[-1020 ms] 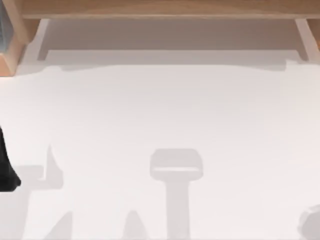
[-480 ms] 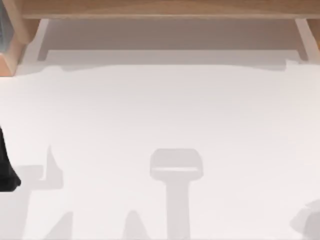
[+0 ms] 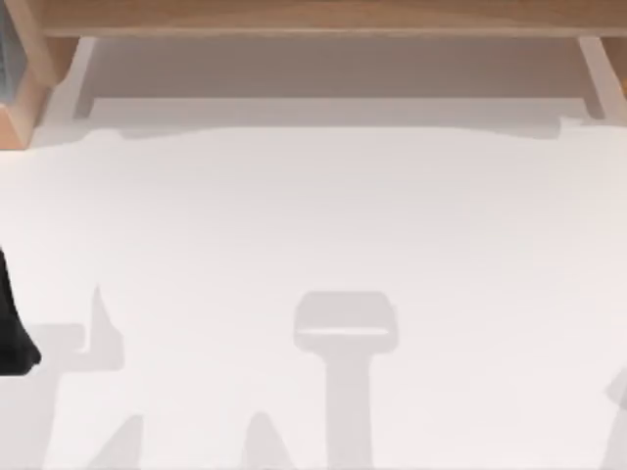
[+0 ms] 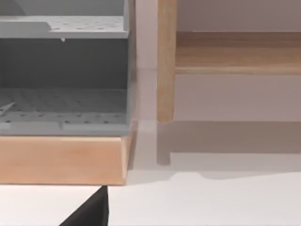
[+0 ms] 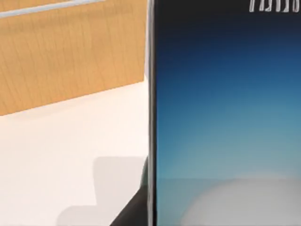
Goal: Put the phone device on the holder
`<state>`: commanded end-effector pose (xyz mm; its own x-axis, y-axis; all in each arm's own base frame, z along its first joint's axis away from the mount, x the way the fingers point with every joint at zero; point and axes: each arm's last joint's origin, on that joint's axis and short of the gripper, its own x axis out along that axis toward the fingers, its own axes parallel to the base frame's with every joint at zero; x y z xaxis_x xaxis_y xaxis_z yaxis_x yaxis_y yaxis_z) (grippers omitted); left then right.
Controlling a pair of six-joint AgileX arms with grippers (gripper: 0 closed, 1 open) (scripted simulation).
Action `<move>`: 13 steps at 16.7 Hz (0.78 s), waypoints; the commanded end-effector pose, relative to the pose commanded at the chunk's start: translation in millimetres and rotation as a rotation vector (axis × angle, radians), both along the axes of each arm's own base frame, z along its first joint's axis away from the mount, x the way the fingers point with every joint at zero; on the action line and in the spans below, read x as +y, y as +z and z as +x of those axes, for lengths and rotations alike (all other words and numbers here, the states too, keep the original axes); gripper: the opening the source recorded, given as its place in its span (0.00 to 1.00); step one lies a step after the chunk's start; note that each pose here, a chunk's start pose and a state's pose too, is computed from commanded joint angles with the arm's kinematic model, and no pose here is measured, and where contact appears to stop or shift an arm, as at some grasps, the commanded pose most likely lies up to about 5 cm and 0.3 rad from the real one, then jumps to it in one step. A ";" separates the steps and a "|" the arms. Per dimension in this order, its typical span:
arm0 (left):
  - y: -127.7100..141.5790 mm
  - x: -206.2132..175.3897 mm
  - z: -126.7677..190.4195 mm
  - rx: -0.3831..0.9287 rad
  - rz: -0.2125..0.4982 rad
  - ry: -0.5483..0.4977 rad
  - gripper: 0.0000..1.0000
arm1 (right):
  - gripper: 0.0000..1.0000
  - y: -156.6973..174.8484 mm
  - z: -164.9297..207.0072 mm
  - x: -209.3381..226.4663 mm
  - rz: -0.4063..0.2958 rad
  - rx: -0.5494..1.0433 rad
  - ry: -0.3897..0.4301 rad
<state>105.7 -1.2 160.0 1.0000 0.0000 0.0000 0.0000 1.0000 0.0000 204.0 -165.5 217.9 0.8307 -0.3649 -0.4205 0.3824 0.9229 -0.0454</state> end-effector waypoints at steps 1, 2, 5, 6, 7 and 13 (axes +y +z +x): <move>0.0 0.0 0.0 0.000 0.000 0.000 1.00 | 0.00 -2.1 2.7 -2.4 0.018 -0.008 -0.005; 0.0 0.0 0.0 0.000 0.000 0.000 1.00 | 0.00 -3.8 4.7 -4.3 0.033 -0.014 -0.008; 0.0 0.0 0.0 0.000 0.000 0.000 1.00 | 0.00 -4.9 5.9 -5.5 0.042 -0.018 -0.009; 0.0 0.0 0.0 0.000 0.000 0.000 1.00 | 0.00 -4.9 5.9 -5.5 0.042 -0.018 -0.009; 0.0 0.0 0.0 0.000 0.000 0.000 1.00 | 0.00 -4.9 5.9 -5.5 0.042 -0.018 -0.009; 0.0 0.0 0.0 0.000 0.000 0.000 1.00 | 0.45 -4.9 5.9 -5.5 0.042 -0.018 -0.009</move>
